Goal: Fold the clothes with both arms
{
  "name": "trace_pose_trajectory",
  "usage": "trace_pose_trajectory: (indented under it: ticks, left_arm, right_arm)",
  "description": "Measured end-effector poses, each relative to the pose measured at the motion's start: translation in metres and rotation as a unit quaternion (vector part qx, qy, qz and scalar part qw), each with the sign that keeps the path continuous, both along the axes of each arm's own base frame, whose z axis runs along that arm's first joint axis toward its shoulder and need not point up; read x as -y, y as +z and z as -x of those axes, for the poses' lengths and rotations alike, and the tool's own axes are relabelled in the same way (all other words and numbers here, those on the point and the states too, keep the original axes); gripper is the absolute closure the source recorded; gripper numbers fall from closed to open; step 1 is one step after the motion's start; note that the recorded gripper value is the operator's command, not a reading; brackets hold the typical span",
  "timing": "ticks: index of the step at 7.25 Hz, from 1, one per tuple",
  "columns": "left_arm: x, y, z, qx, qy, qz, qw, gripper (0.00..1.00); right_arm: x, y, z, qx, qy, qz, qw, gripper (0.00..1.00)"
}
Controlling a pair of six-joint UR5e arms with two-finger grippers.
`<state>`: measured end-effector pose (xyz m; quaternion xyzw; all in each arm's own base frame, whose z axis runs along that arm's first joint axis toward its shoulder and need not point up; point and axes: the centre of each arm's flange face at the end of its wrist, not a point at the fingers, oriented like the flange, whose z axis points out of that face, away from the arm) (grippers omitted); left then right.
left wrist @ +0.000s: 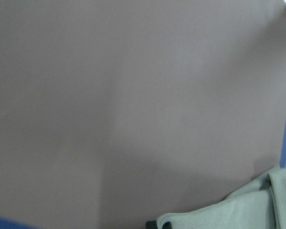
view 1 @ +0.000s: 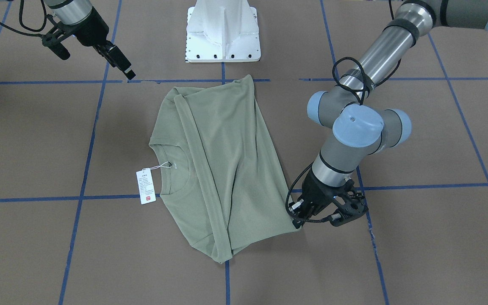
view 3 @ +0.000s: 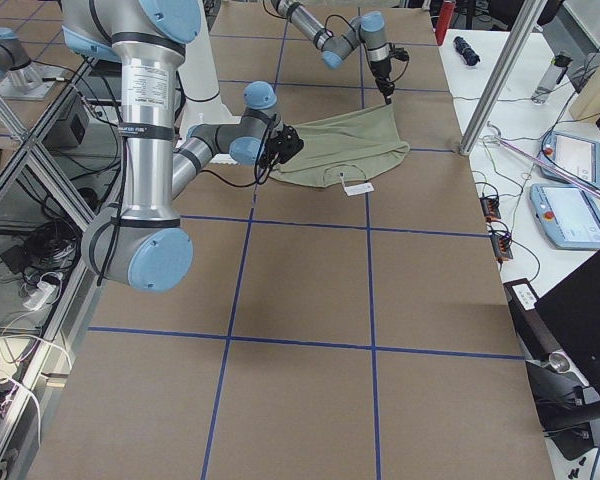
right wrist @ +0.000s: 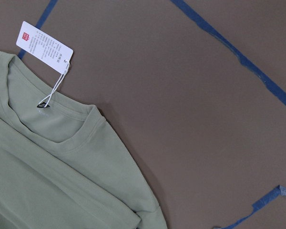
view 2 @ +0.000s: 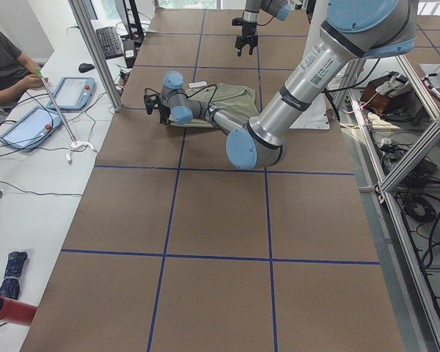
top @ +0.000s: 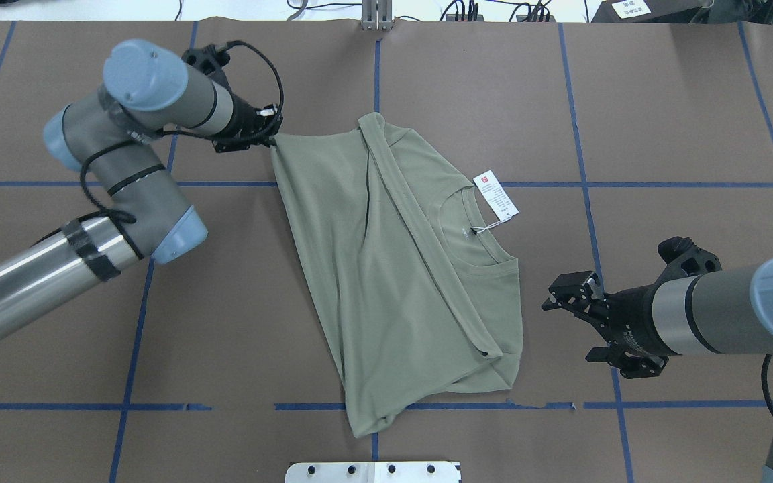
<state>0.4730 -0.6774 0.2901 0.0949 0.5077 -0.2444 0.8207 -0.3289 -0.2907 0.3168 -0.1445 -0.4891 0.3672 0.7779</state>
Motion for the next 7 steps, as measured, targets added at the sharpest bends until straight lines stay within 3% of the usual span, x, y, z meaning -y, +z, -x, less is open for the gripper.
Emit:
trace_pose_trajectory:
  ticks: [2, 4, 5, 7]
  left_arm:
    - [0.042, -0.005, -0.021, 0.009, -0.024, -0.009, 0.9996, 1.0]
    - [0.056, -0.015, -0.03, 0.006, -0.033, -0.019, 0.9993, 1.0]
    - [0.059, -0.02, -0.033, 0.004, -0.033, -0.021, 0.9992, 0.47]
    - [0.061, -0.026, -0.021, -0.003, -0.024, -0.031, 0.9992, 0.42]
  right_arm:
    - [0.01, -0.003, 0.001, 0.003, 0.009, -0.002, 0.9999, 0.0]
    - [0.036, -0.006, 0.021, 0.002, 0.024, -0.005, 0.9997, 0.0]
    - [0.049, -0.011, 0.03, -0.005, 0.025, -0.014, 0.9996, 0.0]
    - [0.061, -0.03, 0.046, -0.019, 0.004, -0.056, 0.9982, 0.0]
